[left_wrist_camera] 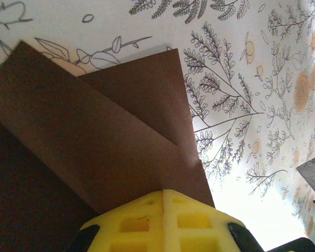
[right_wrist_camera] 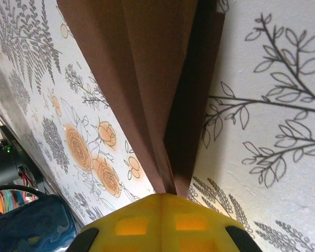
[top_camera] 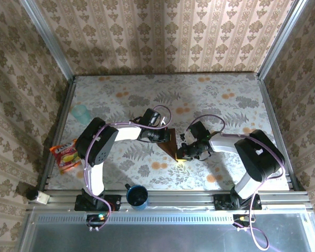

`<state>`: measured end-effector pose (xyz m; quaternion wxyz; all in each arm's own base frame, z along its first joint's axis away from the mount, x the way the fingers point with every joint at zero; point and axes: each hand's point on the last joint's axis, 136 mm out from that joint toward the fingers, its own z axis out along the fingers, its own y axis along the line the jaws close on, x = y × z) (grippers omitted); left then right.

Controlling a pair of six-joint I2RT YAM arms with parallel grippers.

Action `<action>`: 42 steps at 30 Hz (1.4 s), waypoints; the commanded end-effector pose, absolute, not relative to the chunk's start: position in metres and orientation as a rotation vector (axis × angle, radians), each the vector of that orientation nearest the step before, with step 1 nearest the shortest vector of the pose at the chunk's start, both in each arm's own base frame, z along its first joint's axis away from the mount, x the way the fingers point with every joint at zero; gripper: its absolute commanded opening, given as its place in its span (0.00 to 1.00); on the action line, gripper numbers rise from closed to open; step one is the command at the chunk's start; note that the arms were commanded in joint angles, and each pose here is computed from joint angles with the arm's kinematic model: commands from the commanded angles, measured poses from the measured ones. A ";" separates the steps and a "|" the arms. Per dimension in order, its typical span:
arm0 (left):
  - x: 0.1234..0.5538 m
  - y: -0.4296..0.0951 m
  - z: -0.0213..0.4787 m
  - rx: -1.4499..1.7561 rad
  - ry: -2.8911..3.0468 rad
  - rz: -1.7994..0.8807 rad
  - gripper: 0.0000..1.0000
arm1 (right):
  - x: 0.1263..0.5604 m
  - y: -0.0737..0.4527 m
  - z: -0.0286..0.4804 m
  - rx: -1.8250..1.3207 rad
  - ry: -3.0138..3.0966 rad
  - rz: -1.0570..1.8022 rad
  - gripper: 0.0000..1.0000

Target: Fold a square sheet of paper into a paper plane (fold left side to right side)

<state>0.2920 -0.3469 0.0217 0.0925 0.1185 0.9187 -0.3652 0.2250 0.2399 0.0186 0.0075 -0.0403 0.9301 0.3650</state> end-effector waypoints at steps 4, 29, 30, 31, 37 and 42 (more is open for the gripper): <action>0.280 -0.315 -0.018 0.262 2.892 -0.876 0.00 | 0.214 0.231 0.012 -0.137 2.966 1.063 0.00; 0.280 -0.315 -0.016 0.262 2.887 -0.876 0.00 | 0.205 0.238 0.055 -0.175 2.867 1.222 0.00; 0.280 -0.315 -0.016 0.262 2.887 -0.877 0.00 | 0.209 0.241 0.061 -0.179 2.839 1.239 0.00; 0.280 -0.315 -0.016 0.263 2.889 -0.877 0.00 | 0.213 0.243 0.064 -0.181 2.815 1.251 0.00; 0.280 -0.317 -0.016 0.272 2.885 -0.883 0.00 | 0.244 0.257 0.062 -0.172 2.754 1.259 0.00; 0.279 -0.318 -0.017 0.275 2.889 -0.884 0.00 | 0.259 0.263 0.051 -0.169 2.771 1.219 0.00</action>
